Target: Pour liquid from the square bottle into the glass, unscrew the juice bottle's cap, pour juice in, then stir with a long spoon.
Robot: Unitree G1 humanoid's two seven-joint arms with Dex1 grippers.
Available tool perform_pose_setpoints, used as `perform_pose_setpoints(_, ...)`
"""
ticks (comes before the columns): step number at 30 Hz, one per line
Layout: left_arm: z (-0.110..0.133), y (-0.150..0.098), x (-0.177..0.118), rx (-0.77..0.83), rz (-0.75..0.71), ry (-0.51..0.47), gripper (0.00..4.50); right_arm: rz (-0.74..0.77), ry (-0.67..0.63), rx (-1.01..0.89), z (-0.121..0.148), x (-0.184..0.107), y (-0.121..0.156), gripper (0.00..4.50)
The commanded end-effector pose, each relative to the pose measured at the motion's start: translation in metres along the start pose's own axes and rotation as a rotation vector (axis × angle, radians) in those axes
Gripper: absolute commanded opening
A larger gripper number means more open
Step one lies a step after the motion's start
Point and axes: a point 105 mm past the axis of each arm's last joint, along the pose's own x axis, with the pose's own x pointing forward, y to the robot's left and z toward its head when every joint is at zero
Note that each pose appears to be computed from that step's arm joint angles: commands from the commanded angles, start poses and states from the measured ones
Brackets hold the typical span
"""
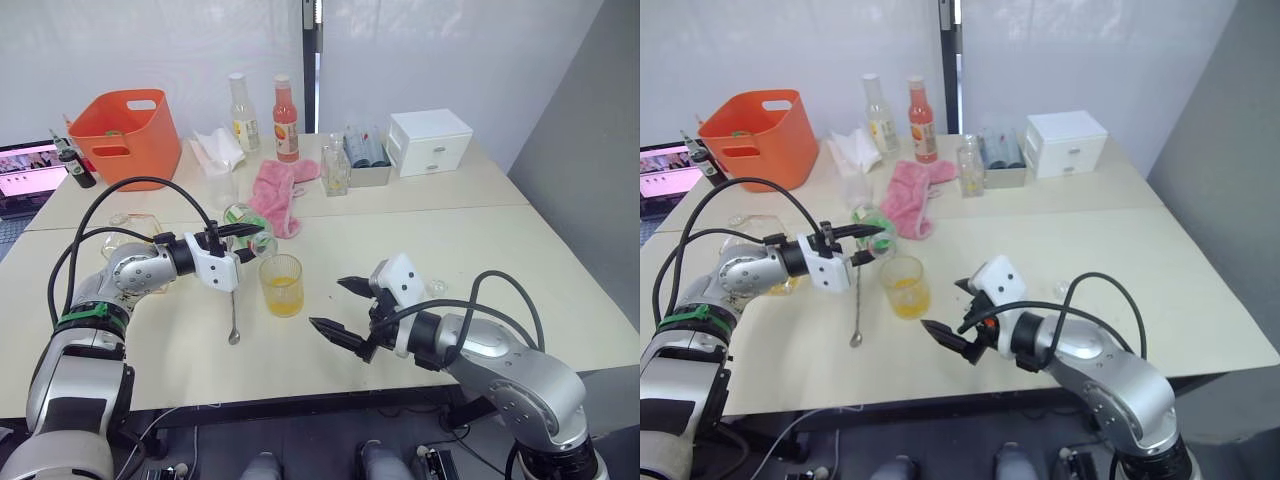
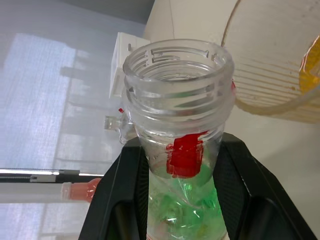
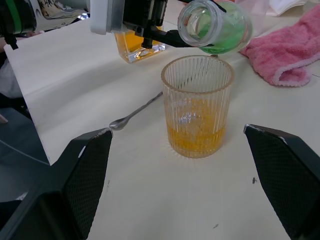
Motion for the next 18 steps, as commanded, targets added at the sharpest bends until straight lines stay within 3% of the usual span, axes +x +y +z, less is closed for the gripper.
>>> perform_pose_setpoints(1,0.004,0.0298,-0.0002,0.109,0.103,-0.015,1.4,0.012,-0.049,-0.044,0.0145,-0.0031,0.0043,4.46)
perform_pose_setpoints(18,0.0058,0.0358,0.0037,0.268,0.15,-0.029,1.4,0.023,-0.047,-0.038,0.0137,-0.0018,0.007,4.46)
